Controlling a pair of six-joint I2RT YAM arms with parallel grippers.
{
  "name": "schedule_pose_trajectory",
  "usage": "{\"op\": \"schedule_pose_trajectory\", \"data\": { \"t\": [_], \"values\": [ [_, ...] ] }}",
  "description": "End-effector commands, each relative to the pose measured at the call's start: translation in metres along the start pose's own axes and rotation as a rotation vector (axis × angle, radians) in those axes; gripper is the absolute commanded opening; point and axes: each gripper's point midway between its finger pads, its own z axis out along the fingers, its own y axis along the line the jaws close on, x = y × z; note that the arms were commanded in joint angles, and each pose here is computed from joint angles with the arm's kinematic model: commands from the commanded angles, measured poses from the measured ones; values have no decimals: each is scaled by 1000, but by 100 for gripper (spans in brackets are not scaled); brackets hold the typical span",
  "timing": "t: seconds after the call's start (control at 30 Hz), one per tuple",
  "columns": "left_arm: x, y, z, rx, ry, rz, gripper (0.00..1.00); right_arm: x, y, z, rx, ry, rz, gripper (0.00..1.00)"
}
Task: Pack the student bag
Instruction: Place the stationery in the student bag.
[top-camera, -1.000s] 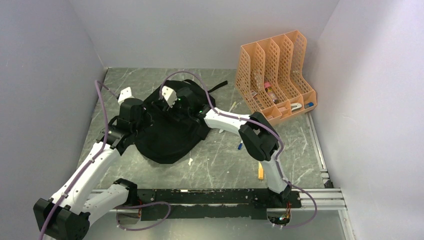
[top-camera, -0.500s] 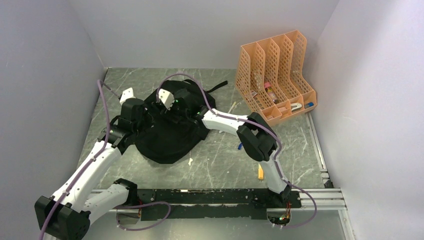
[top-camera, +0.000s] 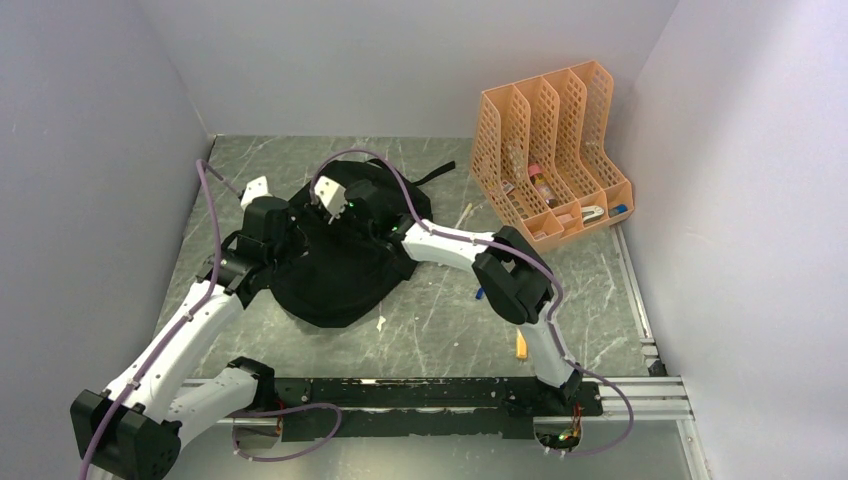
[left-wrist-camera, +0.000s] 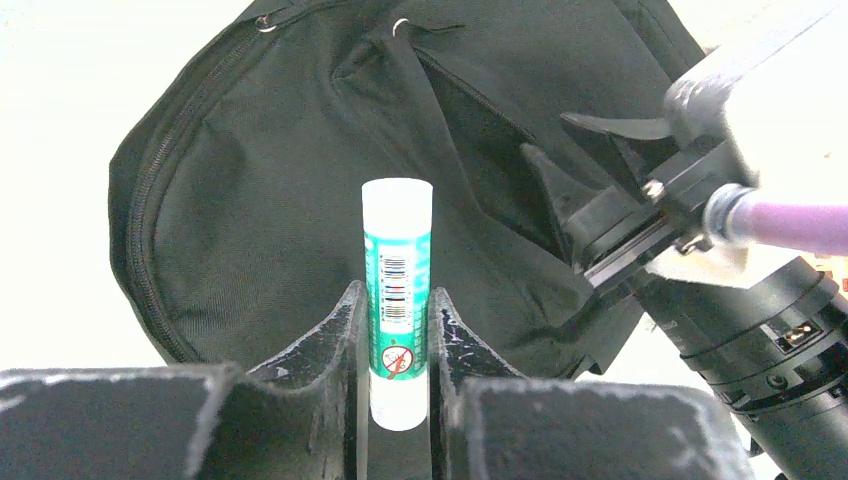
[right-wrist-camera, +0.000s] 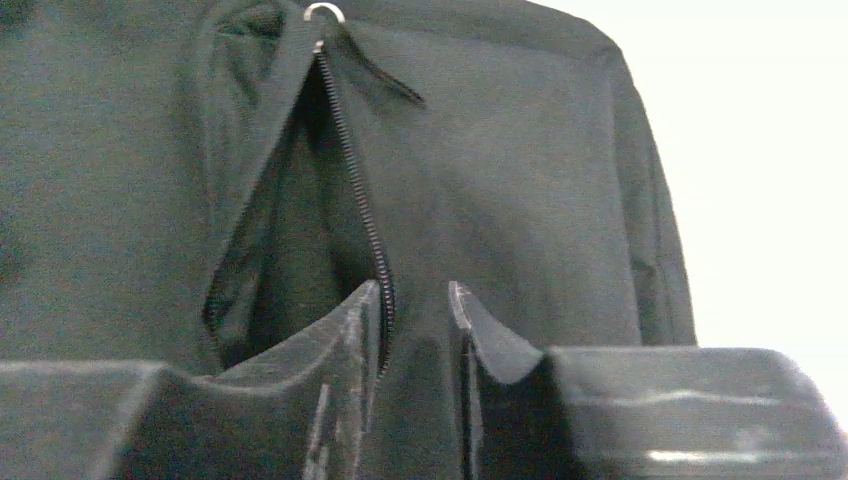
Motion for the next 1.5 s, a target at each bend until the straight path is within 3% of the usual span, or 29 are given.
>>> {"op": "schedule_pose_trajectory", "data": {
  "t": [0.0, 0.2, 0.73, 1.03, 1.4, 1.43, 1.47],
  "values": [
    [-1, -4, 3, 25, -6, -22, 5, -9, -27, -6, 150, -27, 16, 26],
    [10, -16, 14, 102, 66, -48, 5, -27, -31, -17, 156, -98, 66, 0],
    [6, -75, 58, 354, 137, -230, 5, -86, -53, -50, 124, -287, 251, 0],
    [17, -87, 85, 377, 168, -363, 5, -96, -57, -58, 104, -333, 291, 0],
    [9, -95, 121, 344, 150, -403, 5, -96, -47, -64, 55, -350, 316, 0],
    [10, -97, 125, 345, 153, -402, 6, -96, -47, -65, 54, -350, 319, 0],
    [10, -99, 128, 354, 158, -400, 13, -96, -47, -66, 54, -348, 321, 0]
  ]
}}
